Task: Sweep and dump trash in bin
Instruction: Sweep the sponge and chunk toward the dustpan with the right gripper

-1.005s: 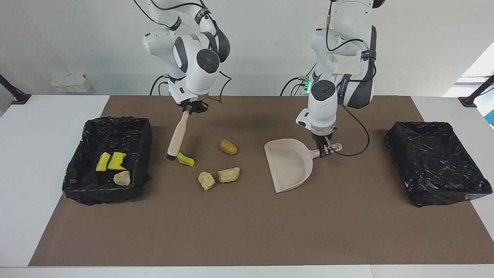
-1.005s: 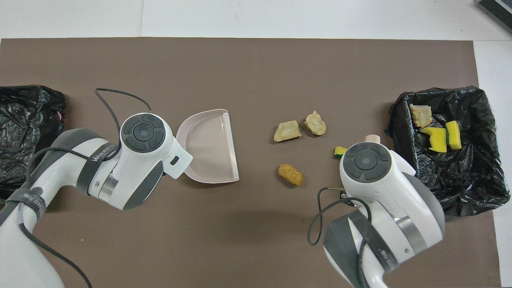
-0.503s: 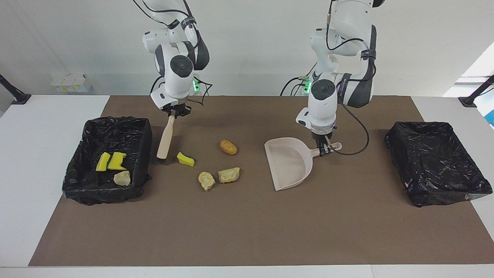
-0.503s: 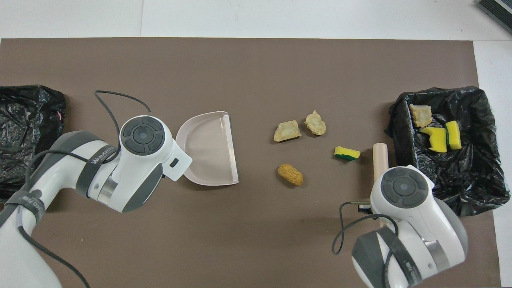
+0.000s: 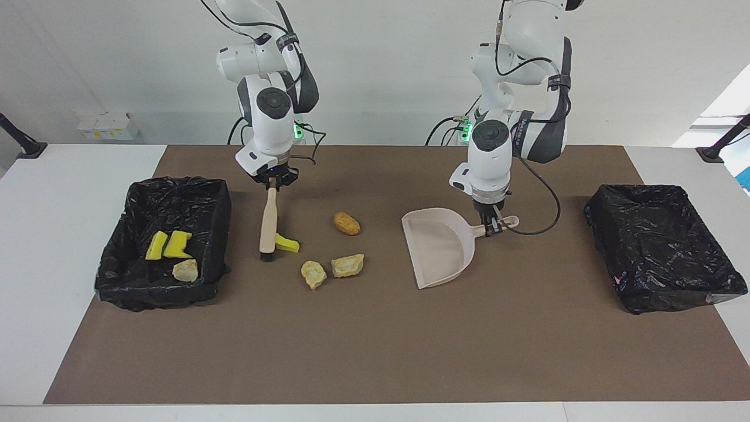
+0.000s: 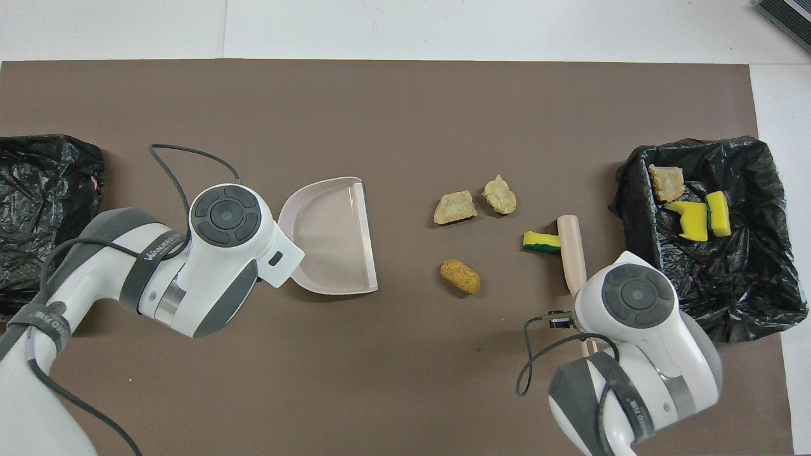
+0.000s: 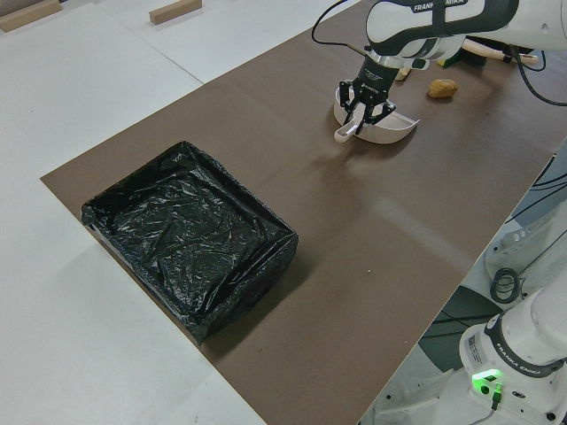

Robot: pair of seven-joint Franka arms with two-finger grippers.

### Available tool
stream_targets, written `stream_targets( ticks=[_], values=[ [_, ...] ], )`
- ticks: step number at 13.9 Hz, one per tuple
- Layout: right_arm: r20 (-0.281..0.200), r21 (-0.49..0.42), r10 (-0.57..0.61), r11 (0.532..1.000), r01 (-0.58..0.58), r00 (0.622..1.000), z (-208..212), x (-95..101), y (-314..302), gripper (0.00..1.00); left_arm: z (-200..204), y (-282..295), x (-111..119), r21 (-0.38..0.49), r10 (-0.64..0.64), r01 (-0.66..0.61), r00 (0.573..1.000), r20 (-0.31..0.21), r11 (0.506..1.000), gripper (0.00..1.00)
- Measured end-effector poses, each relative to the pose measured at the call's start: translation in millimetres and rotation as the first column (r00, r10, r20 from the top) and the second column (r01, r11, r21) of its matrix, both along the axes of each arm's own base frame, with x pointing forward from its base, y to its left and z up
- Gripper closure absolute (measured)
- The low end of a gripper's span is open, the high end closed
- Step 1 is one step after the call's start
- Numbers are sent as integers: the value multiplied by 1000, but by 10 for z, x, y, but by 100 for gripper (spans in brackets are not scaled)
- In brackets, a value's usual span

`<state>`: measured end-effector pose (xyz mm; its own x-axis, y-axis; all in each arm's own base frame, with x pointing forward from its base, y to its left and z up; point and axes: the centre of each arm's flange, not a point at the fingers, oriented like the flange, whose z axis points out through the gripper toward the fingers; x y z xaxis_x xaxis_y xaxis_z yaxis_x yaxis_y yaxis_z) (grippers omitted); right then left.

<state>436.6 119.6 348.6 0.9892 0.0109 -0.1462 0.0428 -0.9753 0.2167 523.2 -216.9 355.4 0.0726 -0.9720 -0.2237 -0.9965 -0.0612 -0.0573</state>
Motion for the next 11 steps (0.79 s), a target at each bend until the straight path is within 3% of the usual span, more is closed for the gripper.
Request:
stream_targets(
  ticks=[6, 11],
  values=[
    [-35, 104, 56, 993, -52, 998, 12, 166, 854, 74, 3, 2, -9, -2, 0, 0, 1000, 3, 1000, 68],
    [-65, 241, 133, 964, -114, 989, 72, 54, 1923, 74, 1, 4, -14, -3, 6, -6, 1000, 6, 1000, 68]
  ],
)
